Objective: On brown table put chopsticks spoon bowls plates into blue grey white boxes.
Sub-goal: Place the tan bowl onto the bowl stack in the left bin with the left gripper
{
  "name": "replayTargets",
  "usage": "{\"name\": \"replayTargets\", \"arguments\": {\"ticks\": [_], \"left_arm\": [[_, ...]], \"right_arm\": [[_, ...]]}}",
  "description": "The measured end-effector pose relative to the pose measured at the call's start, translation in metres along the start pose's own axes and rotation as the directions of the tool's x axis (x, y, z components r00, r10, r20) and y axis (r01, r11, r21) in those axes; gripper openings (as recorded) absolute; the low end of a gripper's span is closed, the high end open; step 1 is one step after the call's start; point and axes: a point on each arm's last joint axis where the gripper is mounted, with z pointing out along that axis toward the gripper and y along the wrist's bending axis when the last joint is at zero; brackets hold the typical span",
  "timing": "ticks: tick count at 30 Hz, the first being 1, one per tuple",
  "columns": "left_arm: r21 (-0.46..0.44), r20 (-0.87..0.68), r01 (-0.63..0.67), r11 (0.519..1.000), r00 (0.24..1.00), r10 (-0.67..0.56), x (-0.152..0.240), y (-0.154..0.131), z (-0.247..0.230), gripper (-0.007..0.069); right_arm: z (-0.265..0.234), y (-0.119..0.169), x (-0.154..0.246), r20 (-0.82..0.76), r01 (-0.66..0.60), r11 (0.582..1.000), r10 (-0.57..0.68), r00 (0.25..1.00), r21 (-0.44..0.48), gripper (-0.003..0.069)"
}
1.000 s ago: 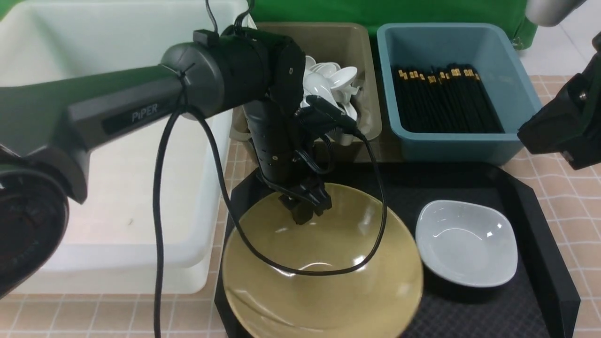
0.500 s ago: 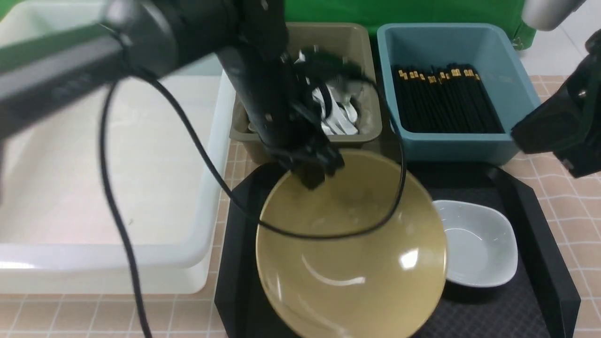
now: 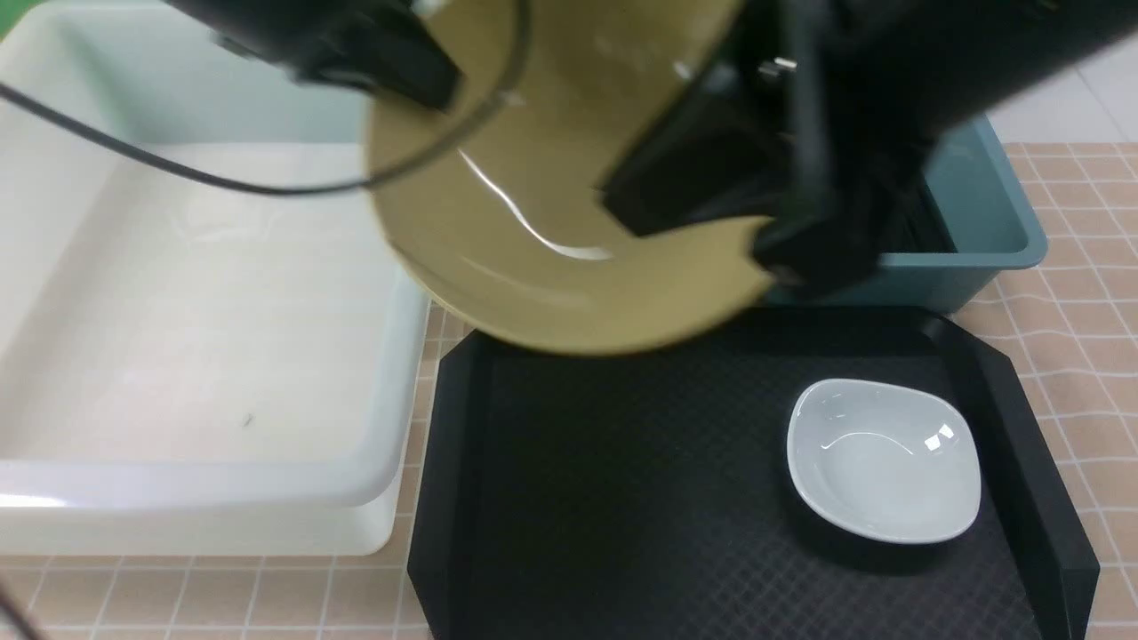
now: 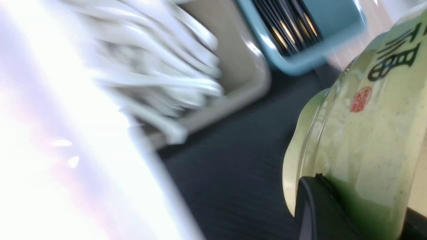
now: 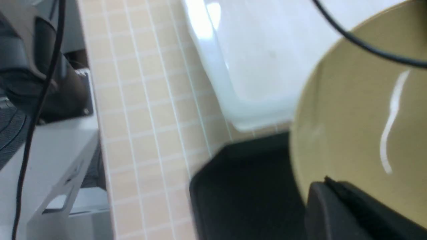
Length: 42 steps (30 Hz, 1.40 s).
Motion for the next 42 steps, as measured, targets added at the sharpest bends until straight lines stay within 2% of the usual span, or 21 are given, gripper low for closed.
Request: {"name": "replayTargets", "arguments": {"ticks": [2,4,5,7,8,11,13,15,18,22,25,31,35,39,42], "left_arm": [[-0.093,0.072,0.076,0.993,0.995,-0.070,0.004,0.015,-0.037,0.0008],[-0.161,0.107,0.129,0.979,0.988,-0.112,0.008,0.027,-0.055,0.0008],[-0.270,0.157,0.202,0.942,0.974,-0.164,0.016,0.043,-0.081,0.0008],[-0.373,0.199,0.277,0.885,0.956,-0.216,0.025,0.059,-0.103,0.0008],[-0.380,0.202,0.288,0.879,0.953,-0.225,0.027,0.061,-0.105,0.0008],[-0.487,0.200,0.358,0.797,0.934,-0.298,0.048,0.084,-0.116,0.0008],[-0.510,0.176,0.372,0.776,0.928,-0.329,0.056,0.093,-0.113,0.0008],[-0.556,0.121,0.398,0.730,0.907,-0.403,0.079,0.113,-0.101,0.0008],[-0.583,0.117,0.445,0.679,0.874,-0.472,0.103,0.139,-0.087,0.0008],[-0.595,0.190,0.522,0.611,0.830,-0.524,0.124,0.168,-0.080,0.0008],[-0.597,0.226,0.555,0.579,0.809,-0.543,0.132,0.186,-0.076,0.0008],[-0.581,0.184,0.574,0.576,0.783,-0.595,0.141,0.217,-0.052,0.0009],[-0.580,0.157,0.572,0.580,0.777,-0.610,0.145,0.228,-0.042,0.0034],[-0.617,0.126,0.530,0.581,0.796,-0.592,0.148,0.231,-0.043,0.0114],[-0.638,0.102,0.512,0.575,0.797,-0.596,0.150,0.231,-0.045,0.0239]], "right_arm": [[0.005,0.006,-0.014,0.018,0.049,0.999,-0.049,0.999,-0.004,0.0038],[0.007,0.009,-0.020,0.024,0.075,0.997,-0.075,0.997,-0.005,0.0038],[0.011,0.011,-0.025,0.030,0.099,0.995,-0.099,0.995,-0.006,0.0038],[0.015,0.010,-0.028,0.027,0.113,0.994,-0.113,0.993,-0.004,0.0038],[0.015,0.009,-0.028,0.026,0.115,0.993,-0.115,0.993,-0.003,0.0038],[0.024,0.007,-0.027,0.002,0.117,0.993,-0.117,0.993,0.000,0.0038],[0.027,0.006,-0.027,-0.005,0.119,0.993,-0.119,0.993,-0.001,0.0038],[0.034,0.004,-0.027,-0.020,0.137,0.991,-0.137,0.990,-0.005,0.0038],[0.038,0.003,-0.026,-0.032,0.143,0.990,-0.143,0.989,-0.003,0.0038],[0.039,0.002,-0.026,-0.033,0.160,0.987,-0.160,0.987,-0.003,0.0039],[0.040,0.002,-0.026,-0.035,0.164,0.986,-0.164,0.986,-0.005,0.0039],[0.049,0.000,-0.026,-0.052,0.160,0.987,-0.161,0.986,-0.014,0.0043],[0.051,0.000,-0.025,-0.055,0.160,0.987,-0.160,0.986,-0.016,0.0043],[0.051,0.000,-0.025,-0.055,0.166,0.986,-0.166,0.985,-0.016,0.0043],[0.051,0.000,-0.025,-0.055,0.186,0.982,-0.187,0.981,-0.017,0.0045]]}}
